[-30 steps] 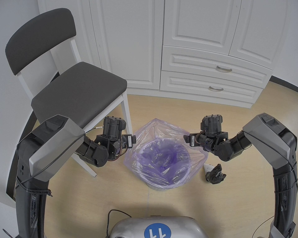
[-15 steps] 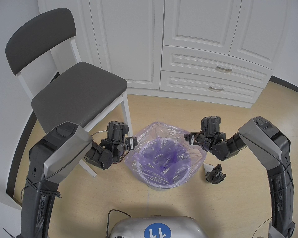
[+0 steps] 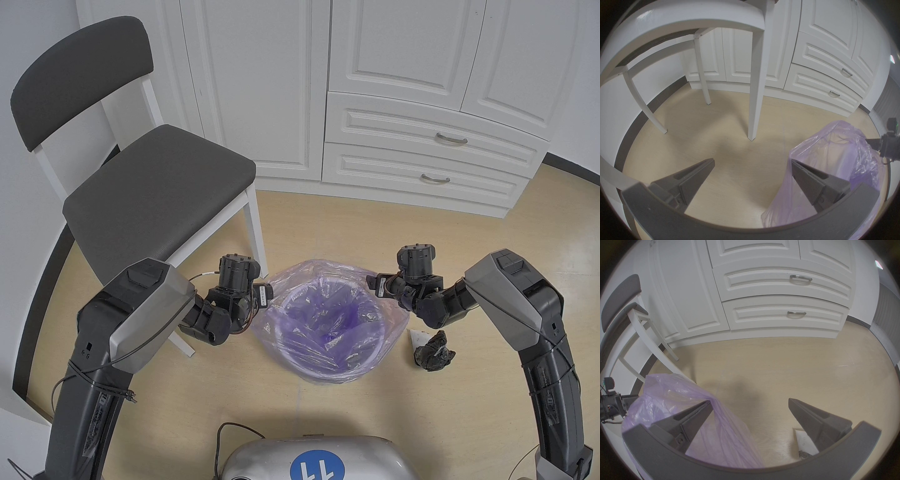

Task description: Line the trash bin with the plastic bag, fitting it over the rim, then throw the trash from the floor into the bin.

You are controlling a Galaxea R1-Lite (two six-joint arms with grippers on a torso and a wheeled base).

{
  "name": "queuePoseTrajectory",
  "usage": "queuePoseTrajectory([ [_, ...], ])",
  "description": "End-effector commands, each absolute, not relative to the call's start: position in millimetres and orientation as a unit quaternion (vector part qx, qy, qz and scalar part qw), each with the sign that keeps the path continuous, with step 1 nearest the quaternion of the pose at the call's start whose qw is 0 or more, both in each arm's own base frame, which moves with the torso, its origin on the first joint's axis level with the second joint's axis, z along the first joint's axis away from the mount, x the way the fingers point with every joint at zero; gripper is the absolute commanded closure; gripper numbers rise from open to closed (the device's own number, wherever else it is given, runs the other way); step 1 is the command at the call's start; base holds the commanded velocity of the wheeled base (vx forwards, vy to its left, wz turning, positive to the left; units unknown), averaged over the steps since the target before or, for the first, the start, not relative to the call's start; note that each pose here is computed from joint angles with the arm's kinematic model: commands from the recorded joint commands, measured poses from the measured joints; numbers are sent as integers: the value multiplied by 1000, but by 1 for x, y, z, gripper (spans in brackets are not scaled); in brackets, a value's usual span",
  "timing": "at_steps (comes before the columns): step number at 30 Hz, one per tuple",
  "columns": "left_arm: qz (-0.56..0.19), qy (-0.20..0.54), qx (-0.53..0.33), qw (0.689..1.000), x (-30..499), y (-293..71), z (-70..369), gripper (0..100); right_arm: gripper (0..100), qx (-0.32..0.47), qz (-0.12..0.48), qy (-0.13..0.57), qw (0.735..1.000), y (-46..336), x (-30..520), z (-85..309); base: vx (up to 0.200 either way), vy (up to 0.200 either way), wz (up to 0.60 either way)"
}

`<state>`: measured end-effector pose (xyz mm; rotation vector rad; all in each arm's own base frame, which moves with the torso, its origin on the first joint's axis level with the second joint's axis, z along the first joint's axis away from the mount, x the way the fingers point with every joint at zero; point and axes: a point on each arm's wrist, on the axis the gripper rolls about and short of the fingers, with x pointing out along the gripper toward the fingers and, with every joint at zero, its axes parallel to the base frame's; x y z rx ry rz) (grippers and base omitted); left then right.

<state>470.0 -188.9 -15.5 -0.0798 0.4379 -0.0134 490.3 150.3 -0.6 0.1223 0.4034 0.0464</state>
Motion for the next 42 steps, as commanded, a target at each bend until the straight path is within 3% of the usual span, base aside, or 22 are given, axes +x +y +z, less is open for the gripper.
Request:
queuePoseTrajectory([
  [1,-4,227,-35,973,470,-188,-25,0,0,58,19,211,976,148,493,-16,0,0,0],
  [7,4,289,-9,957,464,-185,-35,0,0,64,10,235,970,145,496,-19,0,0,0],
  [11,7,286,-13,958,465,-182,-31,0,0,82,9,227,970,147,497,-10,0,0,0],
  [20,7,232,-64,971,457,-178,40,0,0,102,23,195,975,153,477,50,0,0,0],
  [28,-12,237,-47,970,430,-178,65,0,0,85,44,198,975,163,448,77,0,0,0],
  [37,-30,249,-14,968,412,-185,67,0,0,36,40,217,975,157,444,66,0,0,0],
  [42,-33,267,-1,963,411,-184,55,0,0,2,22,273,962,134,449,53,0,0,0],
])
